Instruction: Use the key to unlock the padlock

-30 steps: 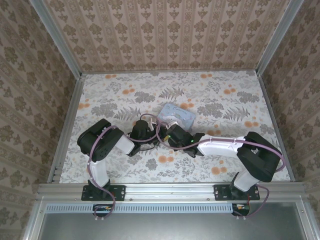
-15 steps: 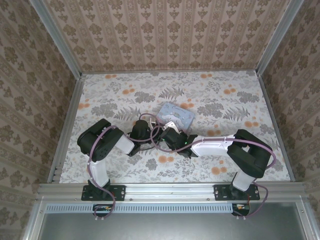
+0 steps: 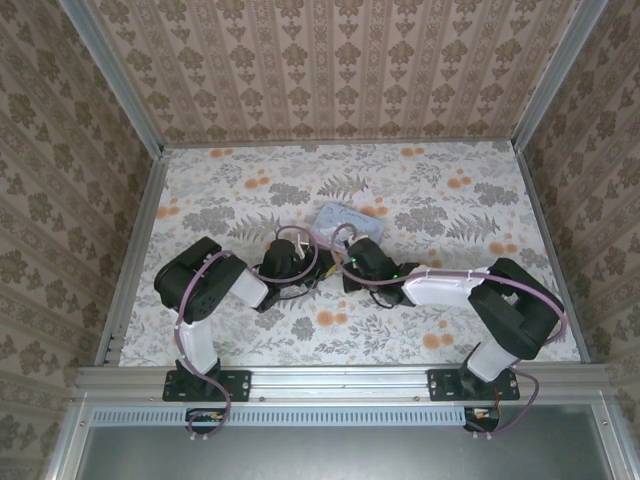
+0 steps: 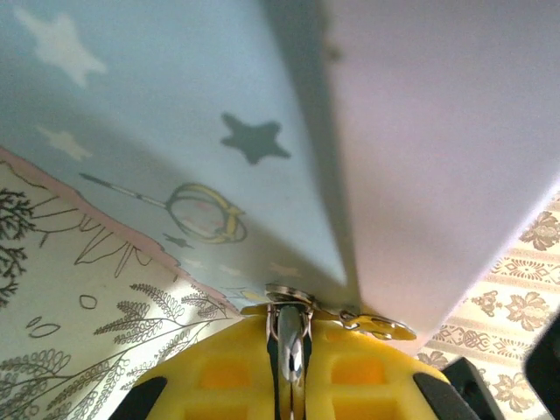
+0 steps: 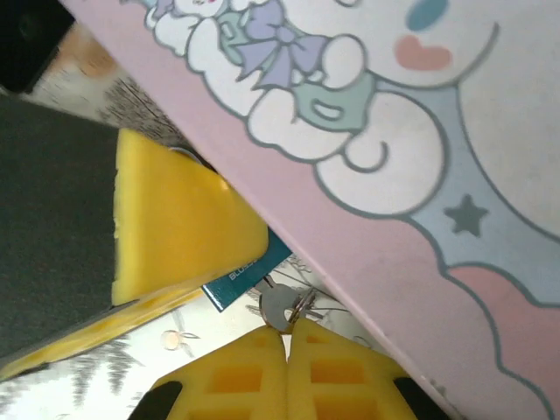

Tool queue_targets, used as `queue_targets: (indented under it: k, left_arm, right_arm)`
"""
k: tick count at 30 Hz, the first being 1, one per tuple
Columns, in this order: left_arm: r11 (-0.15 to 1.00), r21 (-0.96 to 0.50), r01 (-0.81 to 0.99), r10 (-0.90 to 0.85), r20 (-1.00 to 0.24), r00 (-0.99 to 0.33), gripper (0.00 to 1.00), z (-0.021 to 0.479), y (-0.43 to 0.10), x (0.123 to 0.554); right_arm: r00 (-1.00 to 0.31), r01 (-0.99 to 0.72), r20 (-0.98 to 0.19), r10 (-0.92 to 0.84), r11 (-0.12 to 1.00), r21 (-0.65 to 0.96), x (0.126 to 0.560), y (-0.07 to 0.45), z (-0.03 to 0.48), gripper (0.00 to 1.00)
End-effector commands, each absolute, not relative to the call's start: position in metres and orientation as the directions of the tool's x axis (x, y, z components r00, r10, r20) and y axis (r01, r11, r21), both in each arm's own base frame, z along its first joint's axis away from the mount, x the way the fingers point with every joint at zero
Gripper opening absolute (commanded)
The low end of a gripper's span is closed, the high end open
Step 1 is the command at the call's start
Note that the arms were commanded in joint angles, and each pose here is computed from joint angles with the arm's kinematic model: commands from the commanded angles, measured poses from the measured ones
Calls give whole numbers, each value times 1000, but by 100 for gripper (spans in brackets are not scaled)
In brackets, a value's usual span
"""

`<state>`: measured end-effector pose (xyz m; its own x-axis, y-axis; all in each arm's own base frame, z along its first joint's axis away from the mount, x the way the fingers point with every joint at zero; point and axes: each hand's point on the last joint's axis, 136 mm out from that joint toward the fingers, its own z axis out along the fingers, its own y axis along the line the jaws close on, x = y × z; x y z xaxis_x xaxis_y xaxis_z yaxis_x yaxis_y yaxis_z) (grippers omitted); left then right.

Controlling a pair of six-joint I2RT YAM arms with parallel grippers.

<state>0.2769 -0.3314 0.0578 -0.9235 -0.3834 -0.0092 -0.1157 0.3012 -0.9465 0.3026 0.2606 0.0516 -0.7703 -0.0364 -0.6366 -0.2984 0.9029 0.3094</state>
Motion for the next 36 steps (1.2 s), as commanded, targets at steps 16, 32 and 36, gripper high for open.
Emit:
queue_targets:
  k: [16,32,36]
  left_arm:
    - [326,-936,-133,-295,33,-955,0,44,-331,253]
    - [368,-927,-76,-239,-15,-971,24,52,-328,238]
    - [378,-923,-65,-232,-26,-972,41,56,-323,232]
  right_arm:
    - [-802,-233,-570,179,785,574,295,262,85,47]
    - [-775,-126,-549,312,775,619,321,244,81,51]
    - [-752,-102,-547,369,754,649,336,236,90,52]
